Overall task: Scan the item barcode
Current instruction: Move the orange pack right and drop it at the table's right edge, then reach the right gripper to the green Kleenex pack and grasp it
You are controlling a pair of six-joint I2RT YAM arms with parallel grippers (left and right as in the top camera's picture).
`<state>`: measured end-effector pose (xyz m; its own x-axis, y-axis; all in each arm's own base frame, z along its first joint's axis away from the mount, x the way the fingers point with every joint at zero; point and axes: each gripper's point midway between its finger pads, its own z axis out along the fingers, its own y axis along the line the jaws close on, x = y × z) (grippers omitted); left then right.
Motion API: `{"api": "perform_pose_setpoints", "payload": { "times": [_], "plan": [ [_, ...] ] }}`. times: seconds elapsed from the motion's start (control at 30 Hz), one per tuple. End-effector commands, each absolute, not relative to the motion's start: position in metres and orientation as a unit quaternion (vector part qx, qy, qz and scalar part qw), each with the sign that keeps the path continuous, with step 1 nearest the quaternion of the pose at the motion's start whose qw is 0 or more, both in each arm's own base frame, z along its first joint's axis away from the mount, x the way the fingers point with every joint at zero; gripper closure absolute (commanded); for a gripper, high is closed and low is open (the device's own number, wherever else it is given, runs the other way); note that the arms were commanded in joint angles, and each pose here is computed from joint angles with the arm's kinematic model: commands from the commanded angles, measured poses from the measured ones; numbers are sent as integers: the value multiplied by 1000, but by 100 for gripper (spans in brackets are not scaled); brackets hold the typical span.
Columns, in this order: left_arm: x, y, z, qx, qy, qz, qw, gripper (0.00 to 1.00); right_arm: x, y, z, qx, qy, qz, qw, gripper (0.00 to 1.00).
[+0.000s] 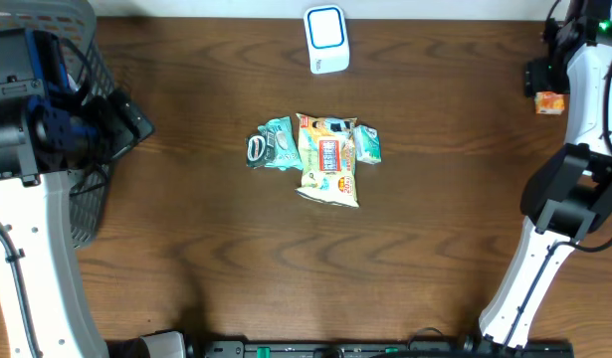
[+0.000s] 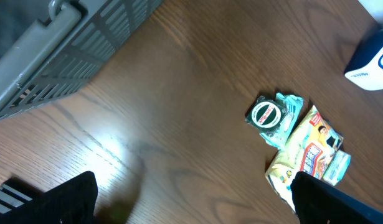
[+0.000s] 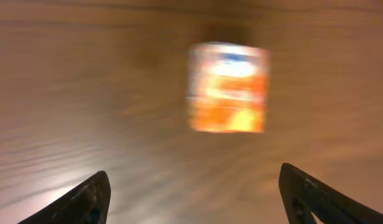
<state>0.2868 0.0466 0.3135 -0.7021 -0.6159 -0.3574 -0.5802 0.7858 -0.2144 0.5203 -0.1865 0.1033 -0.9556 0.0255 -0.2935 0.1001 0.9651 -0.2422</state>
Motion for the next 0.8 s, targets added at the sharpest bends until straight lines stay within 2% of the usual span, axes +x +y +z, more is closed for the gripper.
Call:
{"api": "perform_pose_setpoints", "payload": {
  "times": [0.0,0.13,0.17,0.2,0.23,0.43,0.57,0.67,0.77],
  "plan": [
    [286,49,315,-323,922,-39,212,2,535,-95,116,-11,975,100,196,19],
    [286,49,315,-323,922,-39,212,2,525,-26,135,-36,943,271,188,18],
    [286,49,315,-323,922,-39,212,2,521,-14,139,-39,936,298,181,21],
    [286,49,315,-323,922,-39,212,2,512,5,144,-42,928,332,163,33],
    [286,49,315,-323,922,-39,212,2,507,13,143,-43,928,337,149,38],
    [286,49,315,-323,922,-39,212,2,478,68,129,-70,933,347,68,51],
    [286,49,315,-323,922,-39,212,2,460,103,101,-110,946,305,19,63],
    [286,49,315,-323,922,-39,212,2,449,124,82,-112,959,261,-13,63],
    [286,49,315,-323,922,-39,212,2,447,138,67,-120,974,189,-17,59]
  ]
}}
